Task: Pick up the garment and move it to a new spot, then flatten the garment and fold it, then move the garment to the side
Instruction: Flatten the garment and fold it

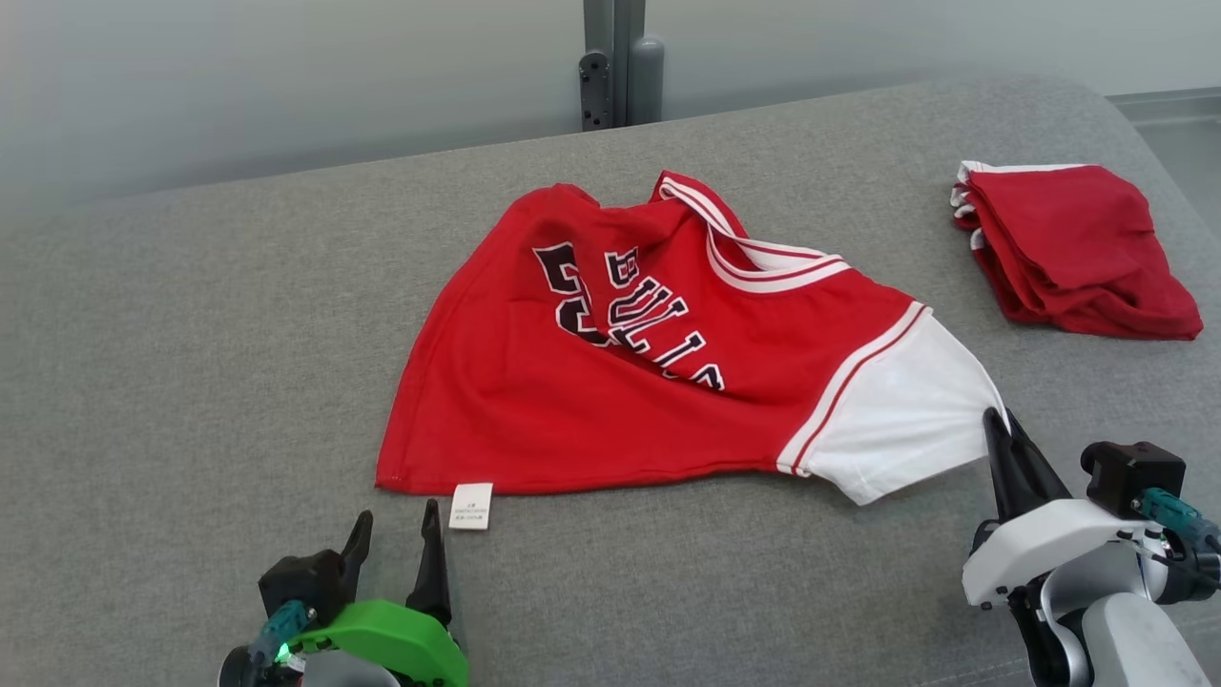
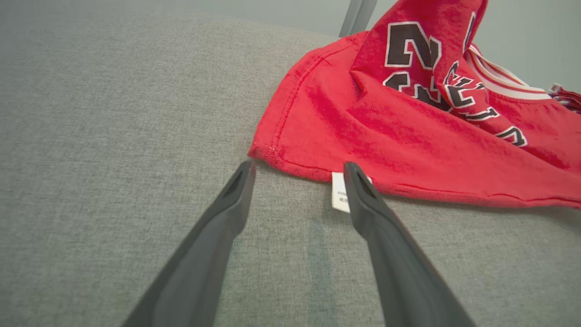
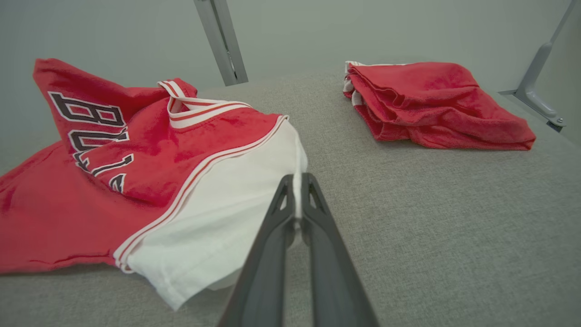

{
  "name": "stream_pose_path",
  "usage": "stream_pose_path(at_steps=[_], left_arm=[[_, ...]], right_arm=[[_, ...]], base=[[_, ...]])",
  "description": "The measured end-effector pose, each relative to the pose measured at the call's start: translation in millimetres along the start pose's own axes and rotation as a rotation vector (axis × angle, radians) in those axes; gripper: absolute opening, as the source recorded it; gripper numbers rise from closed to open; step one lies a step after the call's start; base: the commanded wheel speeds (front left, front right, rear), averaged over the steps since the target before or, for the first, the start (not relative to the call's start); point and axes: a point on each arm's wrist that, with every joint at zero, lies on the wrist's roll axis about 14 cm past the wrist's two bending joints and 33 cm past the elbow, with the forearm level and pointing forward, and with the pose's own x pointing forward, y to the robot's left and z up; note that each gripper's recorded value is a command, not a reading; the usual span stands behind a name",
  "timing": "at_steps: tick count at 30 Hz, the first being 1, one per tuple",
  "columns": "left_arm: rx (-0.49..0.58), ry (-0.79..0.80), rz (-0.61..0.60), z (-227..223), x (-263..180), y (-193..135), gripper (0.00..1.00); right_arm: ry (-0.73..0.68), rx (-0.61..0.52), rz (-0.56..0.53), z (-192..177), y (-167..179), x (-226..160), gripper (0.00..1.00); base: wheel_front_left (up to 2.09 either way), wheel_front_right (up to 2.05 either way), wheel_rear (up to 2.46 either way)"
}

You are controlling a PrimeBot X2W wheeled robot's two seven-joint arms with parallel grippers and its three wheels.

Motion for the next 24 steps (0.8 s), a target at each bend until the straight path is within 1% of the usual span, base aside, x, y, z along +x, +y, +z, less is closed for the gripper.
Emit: stream_pose_path(at_steps=[6,14,15,17,18,19,20,21,22,23,24], left_arm=[[-0.021,0.104,0.034,-17.5,15.9,3.9,1.00],[-0.062,0.157,0.072,-26.5,31.1,5.7,1.00],[-0.067,0.162,0.074,-27.3,32.4,5.7,0.98],[-0.085,0.162,0.080,-26.2,36.3,6.1,0.87],[-0.084,0.162,0.081,-25.8,38.1,6.1,0.77],[-0.085,0.162,0.081,-25.4,39.7,5.8,0.59],[-0.093,0.162,0.084,-25.1,41.3,6.3,0.46],[-0.103,0.164,0.086,-25.2,42.4,6.6,0.43],[-0.107,0.167,0.085,-25.6,43.4,6.5,0.30],[-0.106,0.167,0.083,-25.4,44.6,5.7,0.20],[-0.106,0.168,0.080,-25.1,45.9,5.0,0.03]], right_arm=[[-0.003,-0.002,-0.026,1.3,-7.2,-8.6,0.00],[0.009,0.006,-0.043,-4.0,-10.3,-14.3,0.00],[0.009,0.006,-0.044,-4.3,-10.5,-14.5,0.00],[0.009,0.006,-0.046,-4.8,-11.3,-15.0,0.00],[0.008,0.005,-0.048,-5.0,-11.9,-15.2,0.00],[0.007,0.005,-0.049,-5.0,-12.3,-15.3,0.00],[0.008,0.004,-0.050,-5.3,-12.5,-15.4,0.00],[0.007,0.004,-0.050,-5.3,-12.6,-15.4,0.00],[0.007,0.004,-0.050,-5.5,-12.8,-15.5,0.00],[0.007,0.004,-0.051,-5.4,-12.9,-15.4,0.00],[0.006,0.003,-0.050,-5.3,-12.8,-15.3,0.00]], base=[[0.00,0.00,0.00],[0.00,0.00,0.00],[0.00,0.00,0.00],[0.00,0.00,0.00],[0.00,0.00,0.00],[0.00,0.00,0.00],[0.00,0.00,0.00],[0.00,0.00,0.00],[0.00,0.00,0.00],[0.00,0.00,0.00],[0.00,0.00,0.00]])
